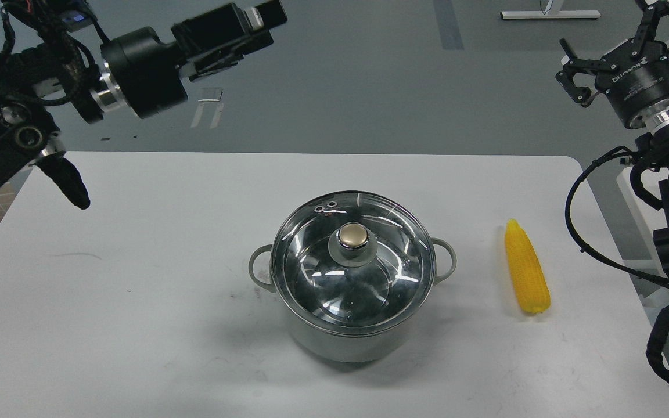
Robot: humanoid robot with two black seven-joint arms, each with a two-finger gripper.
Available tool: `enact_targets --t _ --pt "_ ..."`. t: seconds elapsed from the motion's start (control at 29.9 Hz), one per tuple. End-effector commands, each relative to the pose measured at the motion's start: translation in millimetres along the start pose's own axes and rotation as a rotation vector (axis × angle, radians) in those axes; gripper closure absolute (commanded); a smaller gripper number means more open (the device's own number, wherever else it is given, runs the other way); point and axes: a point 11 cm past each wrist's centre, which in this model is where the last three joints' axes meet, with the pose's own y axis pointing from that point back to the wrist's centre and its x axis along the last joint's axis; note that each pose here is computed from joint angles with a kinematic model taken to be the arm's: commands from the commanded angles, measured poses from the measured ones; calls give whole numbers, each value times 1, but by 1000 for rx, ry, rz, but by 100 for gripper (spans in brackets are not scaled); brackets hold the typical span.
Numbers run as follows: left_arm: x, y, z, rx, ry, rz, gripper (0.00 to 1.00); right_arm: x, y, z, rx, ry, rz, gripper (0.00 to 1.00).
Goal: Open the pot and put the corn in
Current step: 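Lower the left gripper onto the lid knob and close it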
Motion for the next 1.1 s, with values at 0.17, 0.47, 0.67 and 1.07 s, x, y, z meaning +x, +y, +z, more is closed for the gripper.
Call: enact_targets --t 0.17,0.47,0.67,1.07 --pt "-64 -9 12 1 -397 -145 10 5 6 4 -6 0 10 0" --pt "-139 -10 4 -34 -577 -320 16 5 6 4 -7 0 11 0" --pt "-164 -27 -1 -57 -587 -354 22 5 6 4 -7 0 11 0" --pt "-176 -36 -25 -6 -531 -360 29 11 13 4 -9 7 22 0"
